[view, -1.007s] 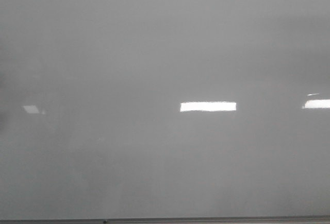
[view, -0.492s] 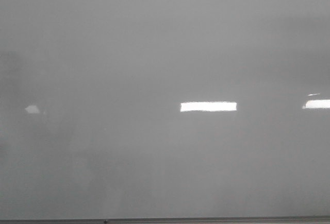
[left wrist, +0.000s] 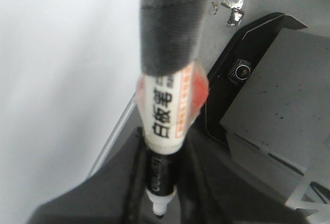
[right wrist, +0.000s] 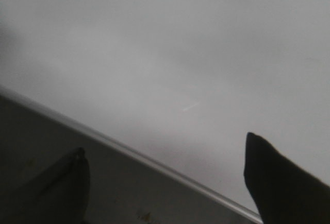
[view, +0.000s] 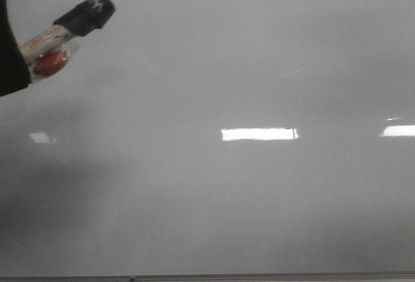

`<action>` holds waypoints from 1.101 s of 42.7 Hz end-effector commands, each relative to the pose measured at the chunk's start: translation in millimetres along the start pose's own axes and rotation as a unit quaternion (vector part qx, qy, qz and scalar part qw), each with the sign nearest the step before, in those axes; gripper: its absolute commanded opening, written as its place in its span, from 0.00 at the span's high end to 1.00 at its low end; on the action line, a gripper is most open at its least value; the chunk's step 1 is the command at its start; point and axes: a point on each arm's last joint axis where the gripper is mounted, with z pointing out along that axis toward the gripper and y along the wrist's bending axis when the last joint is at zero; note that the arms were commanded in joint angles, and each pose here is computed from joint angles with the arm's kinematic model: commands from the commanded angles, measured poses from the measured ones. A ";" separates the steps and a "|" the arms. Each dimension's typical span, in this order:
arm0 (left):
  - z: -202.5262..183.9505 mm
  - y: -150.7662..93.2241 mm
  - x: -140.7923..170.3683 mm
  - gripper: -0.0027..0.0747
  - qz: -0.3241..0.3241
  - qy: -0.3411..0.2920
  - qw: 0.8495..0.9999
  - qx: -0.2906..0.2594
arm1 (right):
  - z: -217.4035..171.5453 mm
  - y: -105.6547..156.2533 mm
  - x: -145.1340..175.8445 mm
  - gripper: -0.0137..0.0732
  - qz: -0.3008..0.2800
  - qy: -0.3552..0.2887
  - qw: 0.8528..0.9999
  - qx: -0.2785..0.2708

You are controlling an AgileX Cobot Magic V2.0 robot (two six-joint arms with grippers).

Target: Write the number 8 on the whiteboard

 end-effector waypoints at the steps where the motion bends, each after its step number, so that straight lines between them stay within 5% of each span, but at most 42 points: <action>1: -22.5 -21.3 -10.3 0.99 0.064 -0.029 0.997 0.010 | 5.5 16.1 -23.9 0.12 -0.058 -0.001 0.995 -0.087; 9: -22.1 -45.4 -20.6 0.99 0.123 -0.050 0.990 0.048 | 31.5 47.8 -54.1 0.12 -0.137 0.006 0.964 -0.228; 15: -21.6 -54.2 -23.6 0.99 0.139 -0.052 0.987 0.056 | 50.6 66.9 -78.0 0.12 -0.179 0.020 0.943 -0.280; 23: -21.4 -56.4 -24.2 0.99 0.143 -0.052 0.987 0.058 | 66.0 93.6 -105.4 0.12 -0.231 0.008 0.920 -0.317; 34: -21.4 -56.4 -24.2 0.99 0.143 -0.052 0.987 0.058 | 84.0 113.3 -122.0 0.13 -0.252 0.011 0.906 -0.340; 47: -21.4 -56.4 -24.2 0.99 0.143 -0.052 0.987 0.058 | 93.8 120.4 -125.2 0.37 -0.256 0.017 0.898 -0.358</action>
